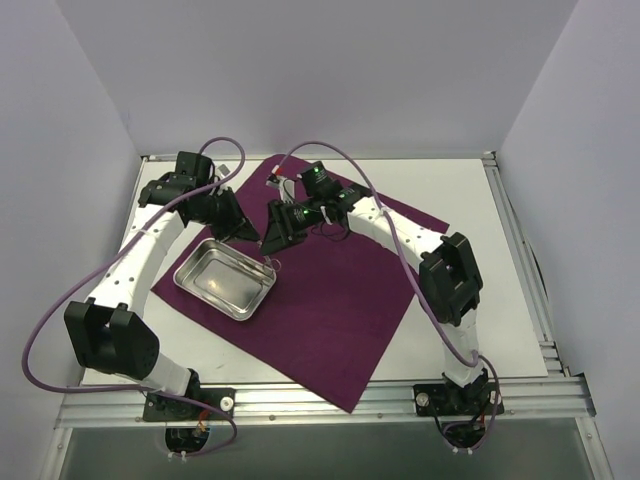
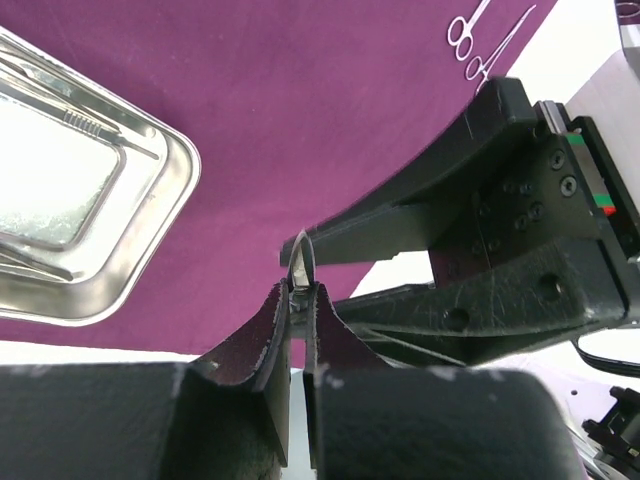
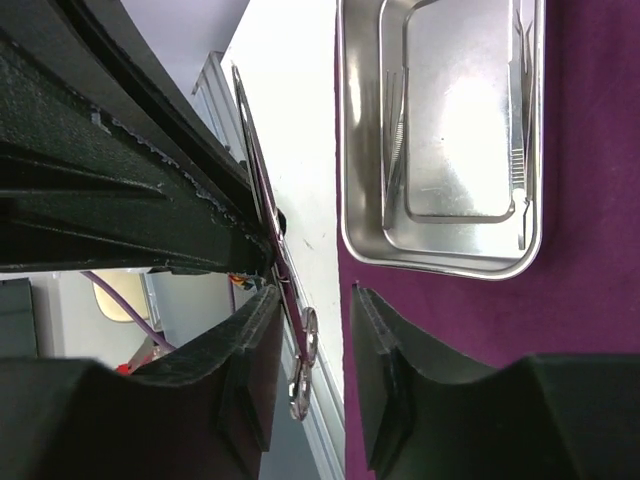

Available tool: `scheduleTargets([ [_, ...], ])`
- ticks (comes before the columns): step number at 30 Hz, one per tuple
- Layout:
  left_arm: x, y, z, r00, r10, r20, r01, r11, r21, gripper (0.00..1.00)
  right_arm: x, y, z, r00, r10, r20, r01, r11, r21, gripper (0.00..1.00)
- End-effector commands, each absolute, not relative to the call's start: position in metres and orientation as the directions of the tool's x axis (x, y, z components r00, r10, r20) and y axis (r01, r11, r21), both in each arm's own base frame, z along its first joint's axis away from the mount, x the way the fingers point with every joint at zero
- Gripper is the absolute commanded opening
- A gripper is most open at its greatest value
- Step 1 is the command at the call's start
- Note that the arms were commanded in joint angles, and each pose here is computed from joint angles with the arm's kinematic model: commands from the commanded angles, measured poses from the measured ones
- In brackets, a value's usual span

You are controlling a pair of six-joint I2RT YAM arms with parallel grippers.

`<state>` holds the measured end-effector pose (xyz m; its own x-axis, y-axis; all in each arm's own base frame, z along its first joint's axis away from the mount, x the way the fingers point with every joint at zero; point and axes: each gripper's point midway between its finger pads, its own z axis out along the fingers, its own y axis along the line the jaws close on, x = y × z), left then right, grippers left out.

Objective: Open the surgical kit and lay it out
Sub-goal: Place the medical item in the surgical kit.

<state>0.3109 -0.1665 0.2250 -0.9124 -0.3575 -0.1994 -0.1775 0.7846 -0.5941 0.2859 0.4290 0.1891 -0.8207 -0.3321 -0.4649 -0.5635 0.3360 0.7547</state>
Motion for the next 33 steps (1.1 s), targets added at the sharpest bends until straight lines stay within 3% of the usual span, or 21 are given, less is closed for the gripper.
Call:
scheduleTargets([
  [1,0.306,-0.177,0.246,-0.911,-0.343,-0.228,-0.123,0.754,-0.645,0.02,0.285,0.432,0.222,-0.788,-0.308,-0.534,-0.613,0.297,0.732,0.32],
  [4,0.309,-0.178,0.248,-0.910,-0.344,-0.229,-0.120,0.750,-0.651,0.02,0.282,0.435,0.218,-0.788,-0.325,-0.523,-0.609,0.285,0.740,0.03],
  [6,0.312,-0.177,0.250,-0.908,-0.345,-0.238,-0.119,0.757,-0.643,0.05,0.282,0.435,0.218,-0.802,-0.314,-0.508,-0.590,0.285,0.756,0.00],
  [7,0.314,-0.175,0.249,-0.905,-0.349,-0.242,-0.125,0.764,-0.632,0.16,0.284,0.438,0.221,-0.801,-0.300,-0.518,-0.593,0.272,0.758,0.00],
  [8,0.315,-0.170,0.246,-0.900,-0.358,-0.250,-0.141,0.780,-0.609,0.37,0.288,0.435,0.221,-0.811,-0.284,-0.512,-0.581,0.279,0.764,0.00],
  [10,0.321,-0.161,0.251,-0.885,-0.370,-0.282,-0.144,0.794,-0.591,0.53,0.302,0.432,0.222,-0.840,-0.229,-0.491,-0.541,0.307,0.783,0.00],
  [11,0.324,-0.155,0.249,-0.876,-0.381,-0.297,-0.158,0.807,-0.569,0.87,0.317,0.420,0.217,-0.863,-0.186,-0.470,-0.505,0.332,0.796,0.00],
  [12,0.326,-0.150,0.251,-0.871,-0.377,-0.315,-0.153,0.818,-0.555,0.98,0.330,0.416,0.221,-0.864,-0.138,-0.484,-0.501,0.323,0.803,0.00],
  [14,0.329,-0.138,0.255,-0.858,-0.383,-0.342,-0.160,0.832,-0.531,0.94,0.349,0.401,0.218,-0.908,-0.039,-0.416,-0.405,0.333,0.852,0.00],
  [19,0.330,-0.116,0.245,-0.852,-0.352,-0.388,-0.166,0.884,-0.438,0.94,0.423,0.336,0.207,-0.912,0.184,-0.368,-0.269,0.411,0.871,0.00],
  [25,0.342,-0.123,0.229,-0.873,-0.292,-0.391,-0.101,0.892,-0.441,0.94,0.487,0.245,0.160,-0.858,0.402,-0.318,-0.058,0.540,0.840,0.00],
  [33,0.356,-0.128,0.224,-0.879,-0.288,-0.380,-0.093,0.884,-0.458,0.94,0.506,0.181,0.100,-0.830,0.494,-0.260,0.097,0.585,0.805,0.00],
])
